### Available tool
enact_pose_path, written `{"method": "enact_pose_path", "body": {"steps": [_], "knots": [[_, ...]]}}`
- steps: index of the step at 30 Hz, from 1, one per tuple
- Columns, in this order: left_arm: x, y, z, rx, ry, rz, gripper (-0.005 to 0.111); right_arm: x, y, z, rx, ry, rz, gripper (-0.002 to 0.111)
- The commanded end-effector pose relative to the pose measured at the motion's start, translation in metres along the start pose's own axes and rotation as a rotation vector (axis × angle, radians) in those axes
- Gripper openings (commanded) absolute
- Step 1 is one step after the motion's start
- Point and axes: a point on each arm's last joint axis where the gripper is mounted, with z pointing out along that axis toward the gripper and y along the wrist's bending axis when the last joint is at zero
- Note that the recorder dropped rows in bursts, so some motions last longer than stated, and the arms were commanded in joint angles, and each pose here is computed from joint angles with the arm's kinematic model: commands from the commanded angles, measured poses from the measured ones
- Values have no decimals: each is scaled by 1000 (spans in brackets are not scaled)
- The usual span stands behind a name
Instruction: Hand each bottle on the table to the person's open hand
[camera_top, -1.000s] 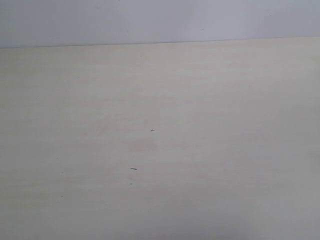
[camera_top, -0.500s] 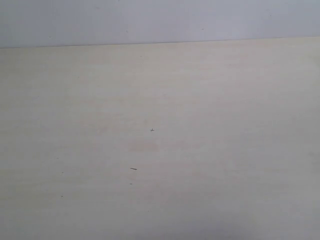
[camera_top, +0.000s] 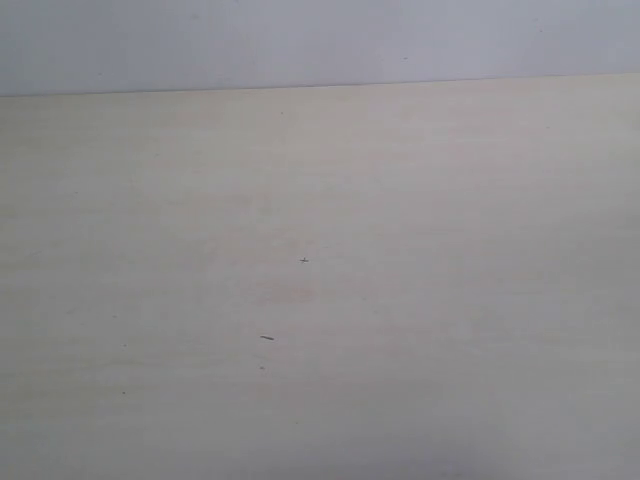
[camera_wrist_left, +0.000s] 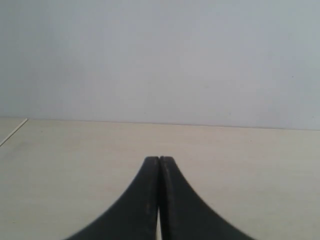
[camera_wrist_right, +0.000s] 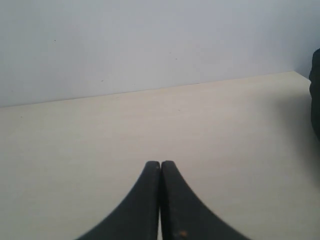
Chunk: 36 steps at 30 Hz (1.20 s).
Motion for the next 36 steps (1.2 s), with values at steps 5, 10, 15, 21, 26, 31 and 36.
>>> {"method": "enact_pose_path", "body": {"steps": [5,10,15,21,26,31,36], "knots": [[4,0,1,3,5,-9,1,0,0,0,-4,-9,-4,0],[30,2,11,-9,48,-28,1,0,0,0,-4,-9,-4,0],[52,3,17,-14,112,-21,1,0,0,0,-4,-9,-4,0],[70,4,20,-16,164,-28,1,0,0,0,-4,-9,-4,0],[72,4,20,-13,182,-30,1,0,0,0,-4,-9,-4,0],[72,4,20,-13,182,-30,1,0,0,0,-4,-9,-4,0],[72,4,20,-13,182,-30,1,0,0,0,-4,-9,-4,0]]}}
